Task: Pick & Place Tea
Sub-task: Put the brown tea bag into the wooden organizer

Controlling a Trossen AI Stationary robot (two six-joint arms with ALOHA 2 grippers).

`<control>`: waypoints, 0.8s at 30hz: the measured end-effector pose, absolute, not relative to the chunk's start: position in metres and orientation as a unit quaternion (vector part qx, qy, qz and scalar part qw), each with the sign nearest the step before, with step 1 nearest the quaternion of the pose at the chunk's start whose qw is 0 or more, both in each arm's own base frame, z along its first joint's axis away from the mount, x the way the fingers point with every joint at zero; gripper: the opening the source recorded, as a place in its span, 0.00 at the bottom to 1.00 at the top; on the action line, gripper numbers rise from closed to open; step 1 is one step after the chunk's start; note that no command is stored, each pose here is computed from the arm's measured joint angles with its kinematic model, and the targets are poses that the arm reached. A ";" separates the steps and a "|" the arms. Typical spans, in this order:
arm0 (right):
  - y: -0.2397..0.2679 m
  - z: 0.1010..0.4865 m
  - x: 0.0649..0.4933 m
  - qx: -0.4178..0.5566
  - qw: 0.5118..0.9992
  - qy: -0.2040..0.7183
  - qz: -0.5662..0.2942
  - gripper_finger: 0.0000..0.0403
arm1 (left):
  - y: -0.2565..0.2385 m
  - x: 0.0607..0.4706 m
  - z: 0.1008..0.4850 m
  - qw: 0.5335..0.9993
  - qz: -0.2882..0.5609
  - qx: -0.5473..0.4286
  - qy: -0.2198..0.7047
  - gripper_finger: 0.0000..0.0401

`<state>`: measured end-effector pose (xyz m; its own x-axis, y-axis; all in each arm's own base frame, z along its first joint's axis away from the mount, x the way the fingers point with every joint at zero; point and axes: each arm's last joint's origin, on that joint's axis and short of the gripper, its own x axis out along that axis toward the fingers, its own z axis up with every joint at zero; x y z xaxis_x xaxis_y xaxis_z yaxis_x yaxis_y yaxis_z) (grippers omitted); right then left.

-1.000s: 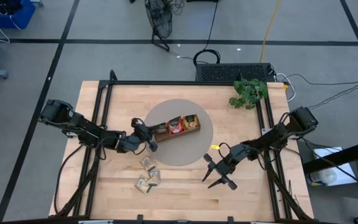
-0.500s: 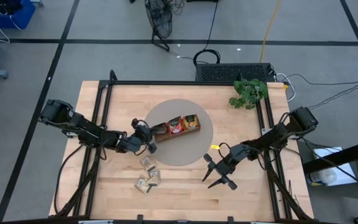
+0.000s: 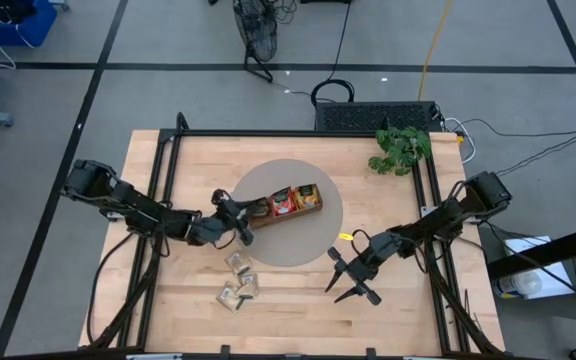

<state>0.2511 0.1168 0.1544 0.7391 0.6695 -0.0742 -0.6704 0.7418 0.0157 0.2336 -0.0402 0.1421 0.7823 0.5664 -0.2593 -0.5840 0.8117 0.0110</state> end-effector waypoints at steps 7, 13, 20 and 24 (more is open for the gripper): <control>0.117 0.154 0.251 -0.004 0.932 0.038 0.360 0.35 | -0.047 0.259 0.196 0.963 0.219 -0.051 0.150 0.31; 0.117 0.154 0.251 -0.003 0.932 0.042 0.360 0.35 | -0.054 0.293 0.231 0.905 0.173 0.000 0.389 0.07; 0.117 0.152 0.251 -0.004 0.931 0.051 0.360 0.35 | -0.059 0.333 0.209 0.838 0.182 0.042 0.513 0.01; 0.117 0.152 0.251 -0.003 0.931 0.052 0.360 0.35 | -0.050 0.349 0.196 0.825 0.179 0.039 0.535 0.01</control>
<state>0.2510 0.1168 0.1520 0.7350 0.6707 -0.0998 -0.6714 0.7405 0.0316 0.3485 -0.0501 0.1959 0.3636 0.3366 -0.8686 -0.2526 0.9331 0.2558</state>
